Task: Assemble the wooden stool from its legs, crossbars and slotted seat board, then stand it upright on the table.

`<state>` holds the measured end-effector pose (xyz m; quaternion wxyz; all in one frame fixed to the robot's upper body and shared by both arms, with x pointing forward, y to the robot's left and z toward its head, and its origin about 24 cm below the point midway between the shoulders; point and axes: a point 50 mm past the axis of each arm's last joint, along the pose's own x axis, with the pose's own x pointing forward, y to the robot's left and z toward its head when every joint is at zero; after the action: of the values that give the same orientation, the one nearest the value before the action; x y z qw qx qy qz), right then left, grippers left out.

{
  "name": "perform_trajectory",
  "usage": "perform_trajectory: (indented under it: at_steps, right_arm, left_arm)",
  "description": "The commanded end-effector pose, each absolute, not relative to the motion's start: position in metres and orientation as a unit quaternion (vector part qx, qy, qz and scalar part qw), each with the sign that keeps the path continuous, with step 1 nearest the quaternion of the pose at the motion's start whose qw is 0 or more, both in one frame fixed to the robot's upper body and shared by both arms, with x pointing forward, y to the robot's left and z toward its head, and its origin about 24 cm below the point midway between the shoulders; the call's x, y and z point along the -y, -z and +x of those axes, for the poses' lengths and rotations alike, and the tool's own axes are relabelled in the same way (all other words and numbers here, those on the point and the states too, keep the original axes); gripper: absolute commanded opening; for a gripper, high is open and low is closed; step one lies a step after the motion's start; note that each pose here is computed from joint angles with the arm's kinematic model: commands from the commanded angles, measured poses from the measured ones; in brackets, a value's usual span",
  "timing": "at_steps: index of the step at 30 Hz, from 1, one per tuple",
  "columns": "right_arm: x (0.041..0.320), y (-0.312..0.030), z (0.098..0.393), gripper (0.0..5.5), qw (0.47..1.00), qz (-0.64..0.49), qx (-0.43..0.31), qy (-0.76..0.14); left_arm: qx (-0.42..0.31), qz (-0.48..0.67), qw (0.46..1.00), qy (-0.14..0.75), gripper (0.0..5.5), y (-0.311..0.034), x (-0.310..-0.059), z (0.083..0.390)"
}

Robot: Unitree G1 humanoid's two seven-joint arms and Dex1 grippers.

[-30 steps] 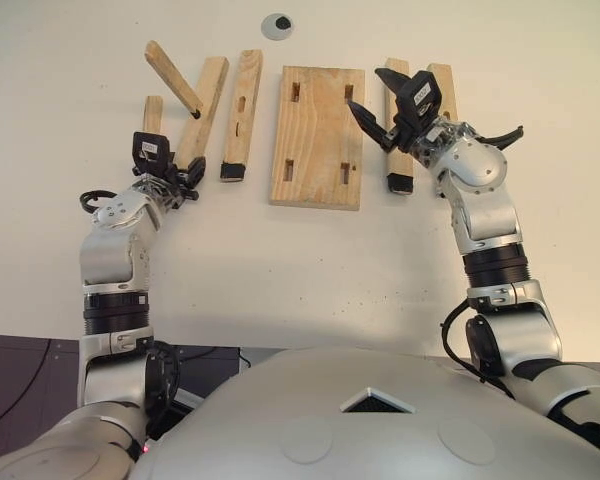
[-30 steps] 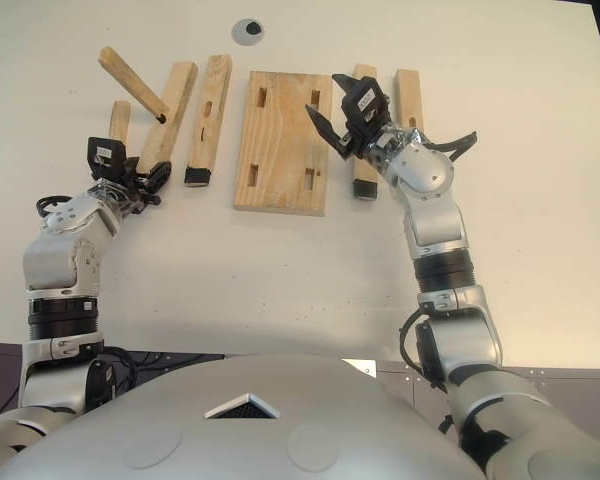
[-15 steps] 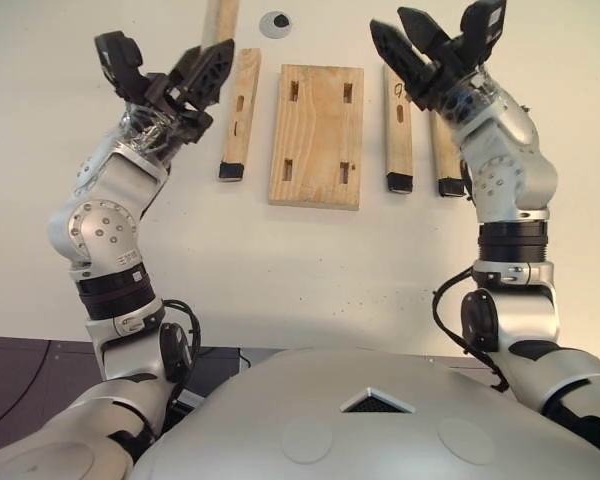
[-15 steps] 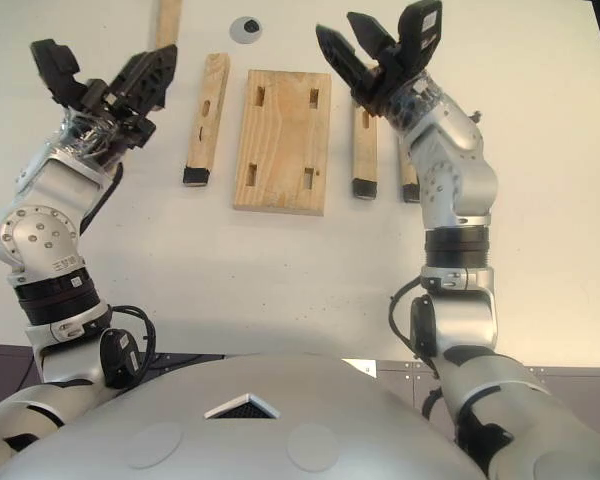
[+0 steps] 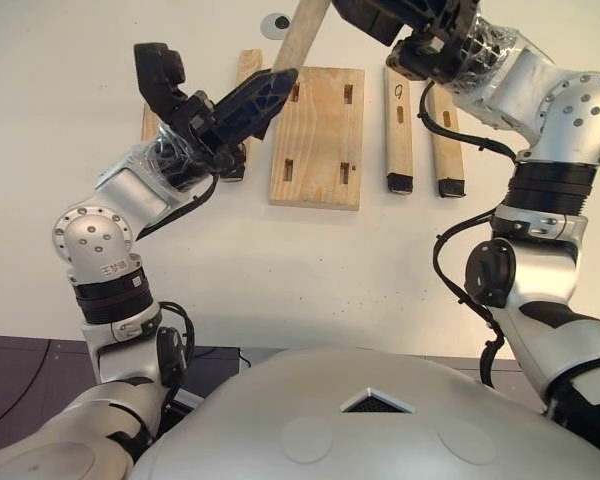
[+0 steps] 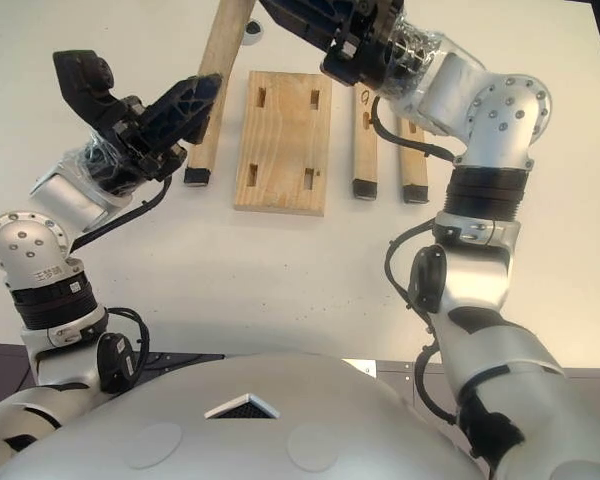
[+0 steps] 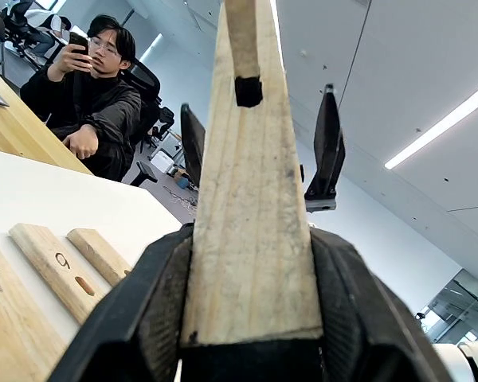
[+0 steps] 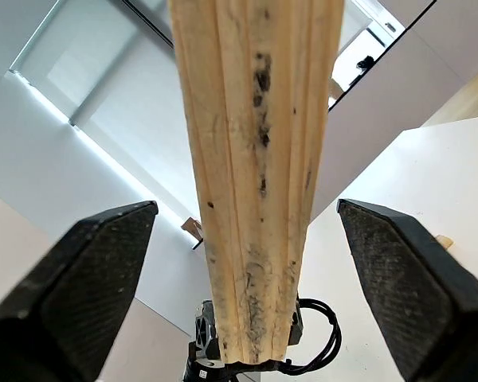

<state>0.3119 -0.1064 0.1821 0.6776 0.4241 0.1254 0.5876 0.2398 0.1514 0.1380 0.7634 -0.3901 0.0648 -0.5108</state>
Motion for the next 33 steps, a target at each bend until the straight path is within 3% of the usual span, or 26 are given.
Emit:
perform_trajectory:
  at_steps: [1,11,16,17,23,27,33]
  right_arm:
    - [0.099,-0.189,0.312,3.95,0.665,0.429,-0.124,-0.599]
    - [0.098,-0.187,0.312,2.07,0.659,0.432,-0.127,-0.603]
    - [0.099,-0.184,0.311,2.03,0.663,0.429,-0.126,-0.600]
    - [0.100,-0.182,0.310,2.03,0.666,0.427,-0.126,-0.599]
    - [0.105,-0.168,0.312,2.03,0.707,0.397,-0.121,-0.573]
    - [0.125,-0.154,0.316,2.03,0.766,0.309,-0.080,-0.557]
    - [0.151,-0.137,0.307,2.03,0.790,0.161,-0.024,-0.592]
  left_arm:
    - [-0.072,-0.394,0.756,0.518,1.99,-0.136,-0.152,0.237]
    - [-0.069,-0.404,0.741,0.531,1.99,-0.137,-0.153,0.233]
    - [-0.079,-0.407,0.760,0.501,1.99,-0.128,-0.159,0.238]
    - [-0.087,-0.408,0.770,0.483,2.36,-0.122,-0.162,0.242]
    - [-0.119,-0.420,0.795,0.421,3.29,-0.088,-0.191,0.244]
    - [-0.119,-0.419,0.818,0.375,4.01,-0.074,-0.205,0.247]
    - [-0.107,-0.412,0.846,0.322,4.04,-0.066,-0.220,0.251]
